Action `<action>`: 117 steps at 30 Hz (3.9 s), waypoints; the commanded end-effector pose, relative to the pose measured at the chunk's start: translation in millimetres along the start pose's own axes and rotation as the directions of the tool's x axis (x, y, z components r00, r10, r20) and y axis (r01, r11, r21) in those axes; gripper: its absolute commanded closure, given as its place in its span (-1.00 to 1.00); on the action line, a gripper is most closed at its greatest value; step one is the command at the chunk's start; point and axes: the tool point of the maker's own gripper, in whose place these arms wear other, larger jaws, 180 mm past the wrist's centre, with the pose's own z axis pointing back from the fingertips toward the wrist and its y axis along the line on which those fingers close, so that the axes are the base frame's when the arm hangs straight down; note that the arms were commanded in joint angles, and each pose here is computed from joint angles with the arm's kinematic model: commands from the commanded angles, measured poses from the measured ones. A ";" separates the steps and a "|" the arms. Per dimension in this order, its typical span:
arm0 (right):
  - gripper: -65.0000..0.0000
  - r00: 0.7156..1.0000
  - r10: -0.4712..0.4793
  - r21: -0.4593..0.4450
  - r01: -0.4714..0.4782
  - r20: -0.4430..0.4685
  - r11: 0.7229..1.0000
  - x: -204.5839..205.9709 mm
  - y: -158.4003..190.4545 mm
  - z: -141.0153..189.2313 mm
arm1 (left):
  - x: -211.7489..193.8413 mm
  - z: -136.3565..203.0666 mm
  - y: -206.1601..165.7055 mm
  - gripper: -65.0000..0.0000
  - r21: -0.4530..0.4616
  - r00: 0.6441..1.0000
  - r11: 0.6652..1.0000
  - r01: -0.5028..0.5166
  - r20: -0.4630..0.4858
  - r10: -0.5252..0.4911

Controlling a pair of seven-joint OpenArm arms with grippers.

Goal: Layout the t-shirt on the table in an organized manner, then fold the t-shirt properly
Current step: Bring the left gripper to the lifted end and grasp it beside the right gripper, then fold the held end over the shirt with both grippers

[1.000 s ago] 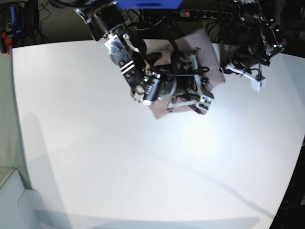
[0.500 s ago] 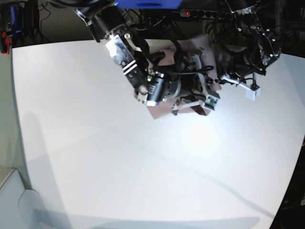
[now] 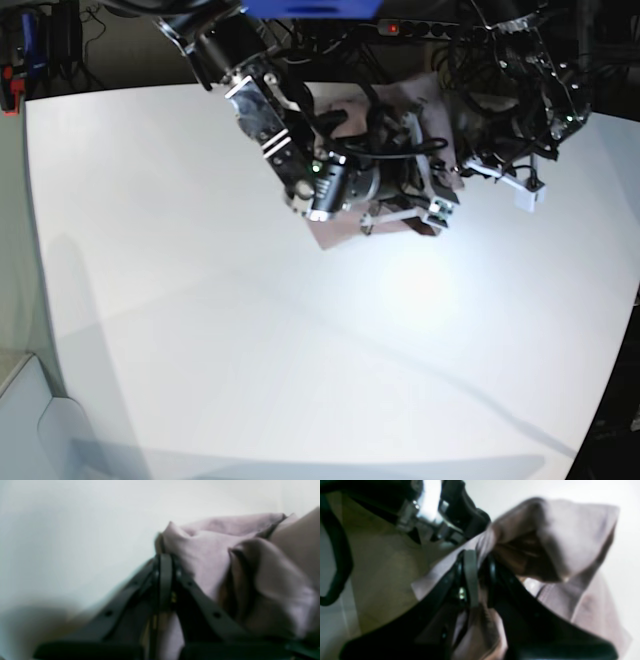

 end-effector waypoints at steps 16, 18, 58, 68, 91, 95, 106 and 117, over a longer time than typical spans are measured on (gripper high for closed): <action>0.48 0.997 0.030 0.036 -0.032 0.065 0.999 21.3 13.0 -2.7 | -8.9 1.3 14.5 1.00 0.070 0.999 0.997 0.013 -0.044 -0.010; 0.26 0.993 0.066 0.059 -0.072 0.096 0.996 33.0 26.6 0.5 | -8.9 1.3 14.5 1.00 0.070 0.999 0.997 0.013 -0.044 -0.010; 0.06 0.983 -0.081 0.032 0.077 0.163 0.997 1.1 2.1 35.4 | 86.1 107.6 71.2 1.00 0.308 0.970 0.939 0.149 0.140 -0.200; 0.06 0.988 -0.140 0.136 0.131 0.061 0.982 -44.4 25.1 -4.2 | 107.3 126.4 64.0 1.00 0.203 0.959 0.974 0.099 0.242 -0.148; 0.86 0.972 -0.037 0.100 0.013 0.232 0.995 58.6 -4.9 0.2 | 81.5 137.3 92.8 1.00 0.271 0.973 0.958 0.095 0.176 -0.147; 0.92 0.974 -0.076 0.122 0.051 0.214 0.991 51.5 -7.3 -12.9 | 77.5 144.9 103.4 1.00 0.290 0.975 0.955 0.064 0.187 -0.122; 0.92 0.987 -0.074 0.258 0.036 0.141 0.965 19.5 56.5 -47.5 | 83.1 157.4 115.2 1.00 0.309 0.969 0.951 0.015 0.231 -0.090; 0.92 0.956 0.033 0.073 -0.057 0.292 0.996 71.0 12.9 25.3 | 83.1 156.6 112.3 0.99 0.303 0.968 0.953 0.017 0.235 -0.092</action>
